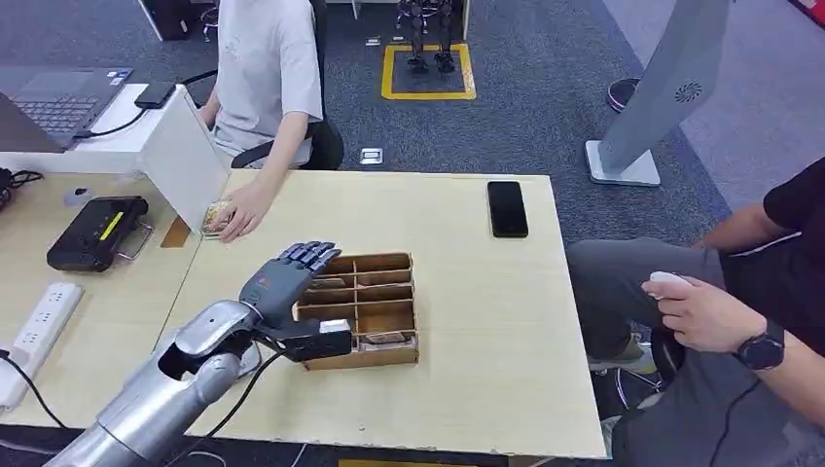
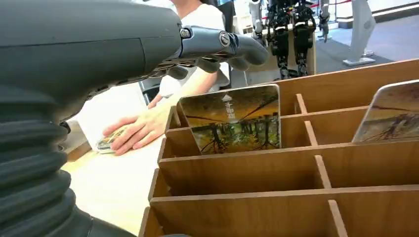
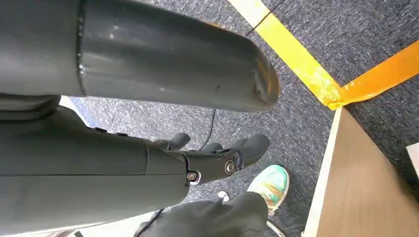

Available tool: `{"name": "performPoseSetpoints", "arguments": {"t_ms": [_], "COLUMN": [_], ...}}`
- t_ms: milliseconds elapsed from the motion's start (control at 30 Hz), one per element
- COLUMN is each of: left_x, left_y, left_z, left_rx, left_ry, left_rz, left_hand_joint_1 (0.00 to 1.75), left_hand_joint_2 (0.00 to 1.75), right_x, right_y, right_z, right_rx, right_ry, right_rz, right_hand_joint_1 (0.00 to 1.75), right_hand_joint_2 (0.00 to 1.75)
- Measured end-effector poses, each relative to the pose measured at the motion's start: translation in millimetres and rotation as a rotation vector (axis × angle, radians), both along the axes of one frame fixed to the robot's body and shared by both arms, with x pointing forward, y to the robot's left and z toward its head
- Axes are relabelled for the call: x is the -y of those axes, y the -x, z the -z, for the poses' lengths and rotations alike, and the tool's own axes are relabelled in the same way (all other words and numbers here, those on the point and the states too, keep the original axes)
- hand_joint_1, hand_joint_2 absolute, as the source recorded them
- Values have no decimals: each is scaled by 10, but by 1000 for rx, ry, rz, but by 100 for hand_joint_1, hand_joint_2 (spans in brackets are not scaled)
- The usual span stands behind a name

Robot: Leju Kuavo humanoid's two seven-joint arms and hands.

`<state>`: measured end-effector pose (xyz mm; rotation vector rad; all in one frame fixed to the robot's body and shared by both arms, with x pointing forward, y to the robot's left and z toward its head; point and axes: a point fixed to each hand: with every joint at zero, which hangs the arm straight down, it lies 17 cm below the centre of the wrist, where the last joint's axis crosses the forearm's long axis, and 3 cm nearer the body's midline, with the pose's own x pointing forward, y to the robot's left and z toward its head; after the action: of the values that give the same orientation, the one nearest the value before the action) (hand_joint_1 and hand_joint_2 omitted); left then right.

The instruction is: Pass the card to the sensor for recognition and then transmit it.

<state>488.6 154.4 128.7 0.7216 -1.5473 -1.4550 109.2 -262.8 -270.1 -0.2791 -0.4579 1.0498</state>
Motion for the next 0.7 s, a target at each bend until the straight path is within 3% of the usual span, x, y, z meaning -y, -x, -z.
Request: {"name": "performPoseSetpoints", "arguments": {"t_ms": [700], "left_x": [4], "left_y": [-101], "left_z": [-347], "left_rx": [56], "left_ry": [139], "left_rz": [-34], "left_hand_joint_1": [0], "left_hand_joint_2": [175], "right_x": [-30], "right_y": [-13], "right_z": [-3], "right_rx": [-3], "right_ry": [-2], "right_rz": [5], "right_hand_joint_1": [0], "right_hand_joint_2": [0]}}
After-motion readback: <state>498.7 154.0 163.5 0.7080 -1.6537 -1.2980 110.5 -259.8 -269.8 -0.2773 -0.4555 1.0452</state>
